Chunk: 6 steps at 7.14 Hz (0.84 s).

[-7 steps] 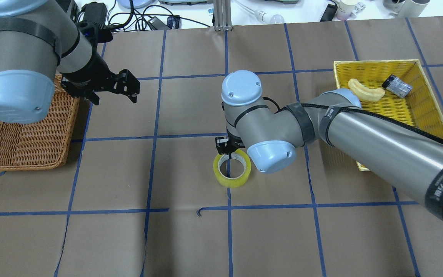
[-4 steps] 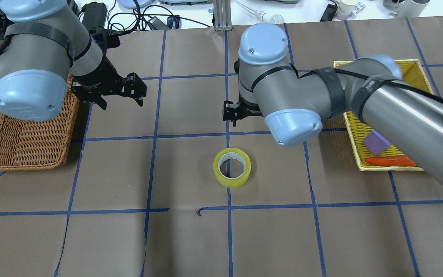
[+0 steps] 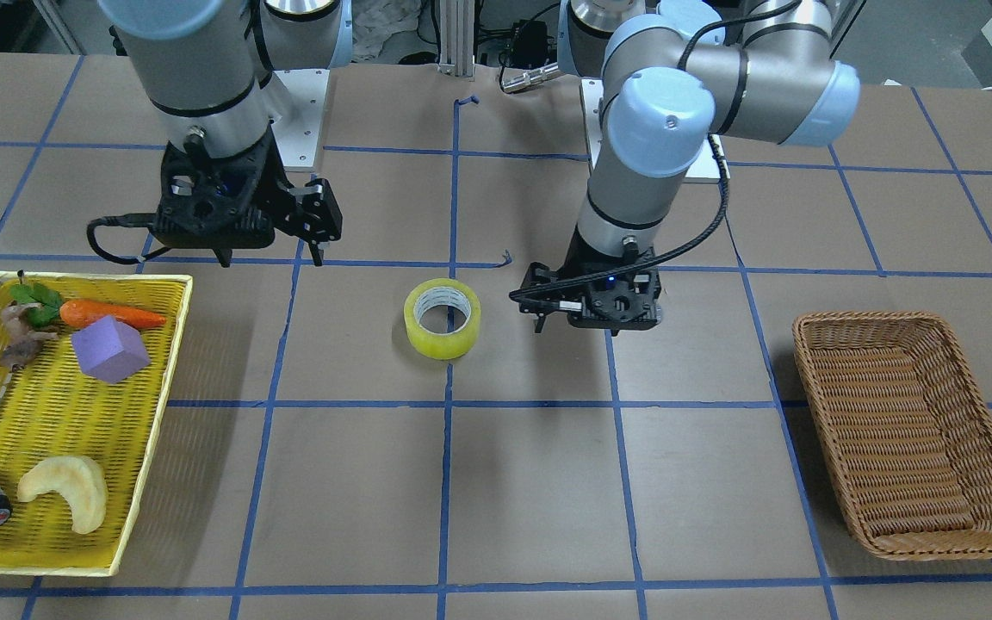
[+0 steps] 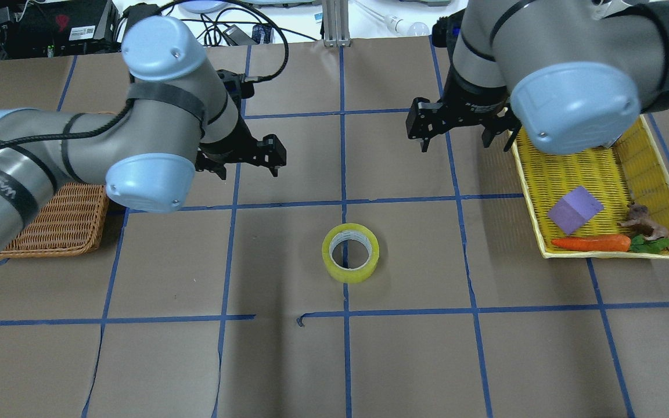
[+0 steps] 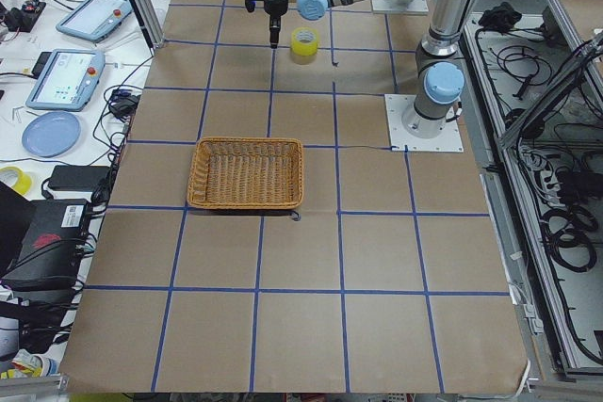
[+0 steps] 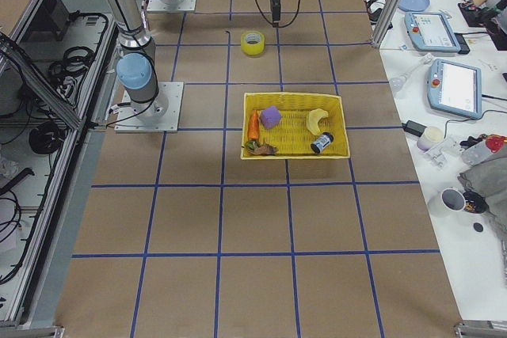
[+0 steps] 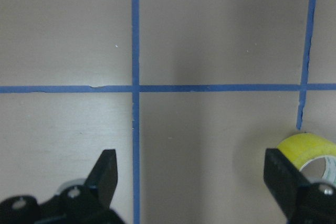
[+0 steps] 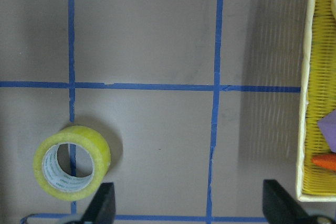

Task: Transfer tape with both arms
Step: 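Lower the left gripper onto the tape roll while the right arm withdraws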

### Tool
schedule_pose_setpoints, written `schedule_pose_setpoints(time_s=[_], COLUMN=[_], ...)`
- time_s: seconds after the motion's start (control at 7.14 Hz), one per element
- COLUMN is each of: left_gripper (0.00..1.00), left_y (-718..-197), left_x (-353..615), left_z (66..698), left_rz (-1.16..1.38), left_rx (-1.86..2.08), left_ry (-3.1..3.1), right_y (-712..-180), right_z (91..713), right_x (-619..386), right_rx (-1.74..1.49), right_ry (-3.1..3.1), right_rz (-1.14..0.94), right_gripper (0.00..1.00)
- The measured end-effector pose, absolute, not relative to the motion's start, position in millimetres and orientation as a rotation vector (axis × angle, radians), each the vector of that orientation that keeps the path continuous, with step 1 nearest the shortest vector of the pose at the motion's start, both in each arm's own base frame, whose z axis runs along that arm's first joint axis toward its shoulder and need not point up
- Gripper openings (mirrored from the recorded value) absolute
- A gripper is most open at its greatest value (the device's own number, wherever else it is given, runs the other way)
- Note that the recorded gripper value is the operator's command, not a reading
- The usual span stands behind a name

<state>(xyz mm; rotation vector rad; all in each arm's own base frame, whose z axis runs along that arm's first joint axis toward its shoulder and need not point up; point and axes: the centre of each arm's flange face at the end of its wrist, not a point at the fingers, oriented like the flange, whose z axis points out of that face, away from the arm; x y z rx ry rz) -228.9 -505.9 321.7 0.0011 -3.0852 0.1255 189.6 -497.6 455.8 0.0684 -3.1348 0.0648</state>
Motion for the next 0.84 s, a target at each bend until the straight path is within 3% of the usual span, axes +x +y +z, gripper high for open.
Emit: schedule_pose_setpoints(time_s=[0.84], left_gripper=[1.0], left_y=[-461.7], left_x=[-322.3], left_z=[213.5], left_rz=[-0.072], left_rx=[-0.058], left_ry=[-3.05], right_y=[-500.2], right_z=[481.2], right_x=[166.1], right_rx=[0.055], right_ry=[-3.155], right_rz=[0.04], right_gripper=[1.0])
